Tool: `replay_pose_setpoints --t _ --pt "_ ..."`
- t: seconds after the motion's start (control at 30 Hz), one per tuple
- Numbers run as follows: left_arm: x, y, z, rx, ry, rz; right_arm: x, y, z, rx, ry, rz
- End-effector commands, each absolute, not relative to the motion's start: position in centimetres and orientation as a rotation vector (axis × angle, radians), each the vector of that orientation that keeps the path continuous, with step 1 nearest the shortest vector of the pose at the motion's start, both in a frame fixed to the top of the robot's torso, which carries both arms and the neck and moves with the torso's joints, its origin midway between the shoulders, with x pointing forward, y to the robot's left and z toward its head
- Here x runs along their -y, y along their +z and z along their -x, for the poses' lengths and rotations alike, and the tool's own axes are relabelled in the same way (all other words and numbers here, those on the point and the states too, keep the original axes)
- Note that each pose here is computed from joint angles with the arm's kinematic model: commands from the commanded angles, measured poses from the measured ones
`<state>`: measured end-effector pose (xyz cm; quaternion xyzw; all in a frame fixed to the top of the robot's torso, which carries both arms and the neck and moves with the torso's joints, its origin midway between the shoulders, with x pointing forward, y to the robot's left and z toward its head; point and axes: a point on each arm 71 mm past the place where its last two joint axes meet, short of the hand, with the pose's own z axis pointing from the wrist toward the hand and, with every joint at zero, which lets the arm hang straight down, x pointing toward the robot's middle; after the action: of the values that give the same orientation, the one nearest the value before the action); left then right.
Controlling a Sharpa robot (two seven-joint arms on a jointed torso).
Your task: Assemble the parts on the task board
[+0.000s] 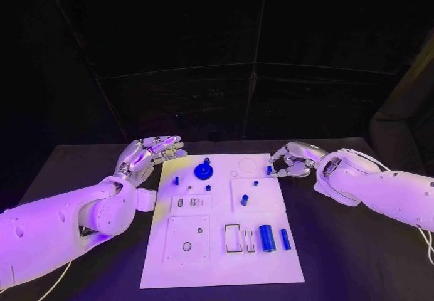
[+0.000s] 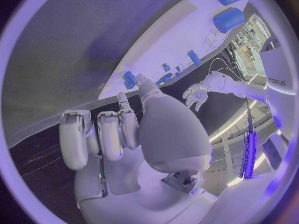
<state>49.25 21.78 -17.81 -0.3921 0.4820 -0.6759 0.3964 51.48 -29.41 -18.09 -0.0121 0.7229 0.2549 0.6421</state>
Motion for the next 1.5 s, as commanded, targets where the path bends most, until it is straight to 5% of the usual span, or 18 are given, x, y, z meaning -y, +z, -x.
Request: replay_pose_setpoints --t 0.03,1.5 --pt "-21.7 -17.6 -49.2 -1.207 -1.729 0.972 29.2 -18.1 -51.6 -1.647 0.583 0.043" --pt "-21.7 -17.6 -49.2 -1.210 -1.732 0.974 28.3 -19.5 -52.0 -1.680 0.606 -0.007"
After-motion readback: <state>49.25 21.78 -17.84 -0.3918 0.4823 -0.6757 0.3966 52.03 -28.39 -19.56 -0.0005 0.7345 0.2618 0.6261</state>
